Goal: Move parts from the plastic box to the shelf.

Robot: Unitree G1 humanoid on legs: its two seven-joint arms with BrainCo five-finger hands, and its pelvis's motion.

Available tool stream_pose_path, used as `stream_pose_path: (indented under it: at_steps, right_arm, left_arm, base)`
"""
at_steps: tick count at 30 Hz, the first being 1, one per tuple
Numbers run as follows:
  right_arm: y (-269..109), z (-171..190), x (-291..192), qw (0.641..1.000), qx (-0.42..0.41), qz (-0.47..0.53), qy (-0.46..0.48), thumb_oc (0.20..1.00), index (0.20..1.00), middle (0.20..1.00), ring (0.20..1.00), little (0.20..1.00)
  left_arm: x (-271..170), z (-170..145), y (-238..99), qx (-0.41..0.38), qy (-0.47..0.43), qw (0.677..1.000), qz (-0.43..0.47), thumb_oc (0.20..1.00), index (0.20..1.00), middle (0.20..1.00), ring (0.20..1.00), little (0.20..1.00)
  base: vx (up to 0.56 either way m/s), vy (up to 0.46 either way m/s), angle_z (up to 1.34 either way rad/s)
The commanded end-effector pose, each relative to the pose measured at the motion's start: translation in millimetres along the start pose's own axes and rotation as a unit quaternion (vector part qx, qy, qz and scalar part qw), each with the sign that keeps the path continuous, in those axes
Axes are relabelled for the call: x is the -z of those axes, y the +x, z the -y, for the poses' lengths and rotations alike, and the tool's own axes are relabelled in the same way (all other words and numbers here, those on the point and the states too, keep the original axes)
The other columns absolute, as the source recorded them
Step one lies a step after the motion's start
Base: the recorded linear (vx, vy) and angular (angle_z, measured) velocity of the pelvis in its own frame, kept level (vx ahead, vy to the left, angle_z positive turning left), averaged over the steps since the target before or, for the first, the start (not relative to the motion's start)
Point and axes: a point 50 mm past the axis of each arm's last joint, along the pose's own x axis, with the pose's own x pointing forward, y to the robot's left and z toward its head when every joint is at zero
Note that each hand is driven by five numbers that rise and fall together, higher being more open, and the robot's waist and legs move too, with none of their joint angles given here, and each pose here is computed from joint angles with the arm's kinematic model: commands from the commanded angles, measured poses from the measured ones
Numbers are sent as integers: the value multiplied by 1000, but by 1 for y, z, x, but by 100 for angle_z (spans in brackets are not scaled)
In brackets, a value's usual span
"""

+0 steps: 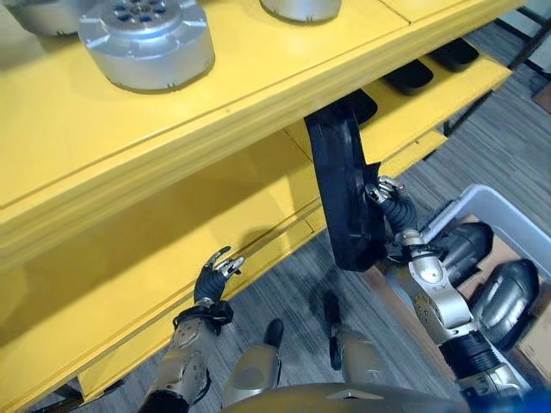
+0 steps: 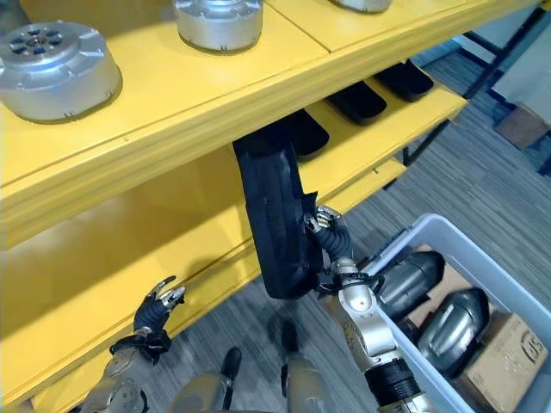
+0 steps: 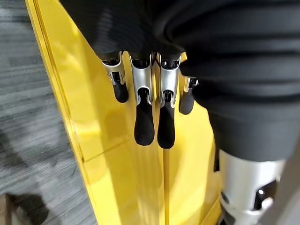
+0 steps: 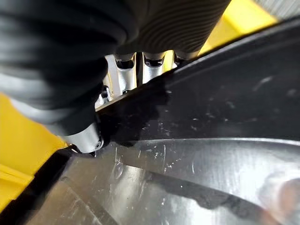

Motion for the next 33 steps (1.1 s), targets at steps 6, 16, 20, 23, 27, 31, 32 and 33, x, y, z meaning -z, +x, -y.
stream_pose_path:
  at_steps: [6,16,20,23,27,31,32,33]
  right_arm:
    - [5,12,-25,999,-8,53,0,200,200,200,200,200]
    - [38,-15,-28,995,-62,46,-67,200,200,200,200,200]
    - [53,-26,-32,993,-72,47,-77,200,200,200,200,200]
    - [66,-36,-38,992,-76,51,-83,200,200,200,200,200]
    - [94,-47,-74,988,-71,95,-100,200,200,200,200,200]
    - [113,-47,-104,983,-52,126,-121,200,200,200,200,200]
    - [119,-44,-115,981,-39,137,-129,200,200,200,200,200]
    - [124,-40,-126,979,-26,146,-140,200,200,200,200,200]
  left_arm:
    - [-33,-6,-3,7,4,997,75,1000,1000,1000,1000,1000]
    - [-26,1,-3,26,2,998,57,1000,1000,1000,1000,1000]
    - [-24,3,-4,36,1,998,50,1000,1000,1000,1000,1000]
    - [-26,4,-4,43,6,998,51,1000,1000,1000,1000,1000]
    - [-36,6,1,46,12,997,67,1000,1000,1000,1000,1000]
    - [-40,6,3,46,14,996,72,1000,1000,1000,1000,1000]
    - [-39,6,3,45,14,996,70,1000,1000,1000,1000,1000]
    - [-38,6,3,47,19,997,67,1000,1000,1000,1000,1000]
  base:
    - [63,-197,39]
    - [31,-86,16]
    - [23,-27,23]
    - [-23,-41,26]
    - [-133,-41,21]
    - [-133,-69,2]
    - [-78,-84,5]
    - [-102,-109,3]
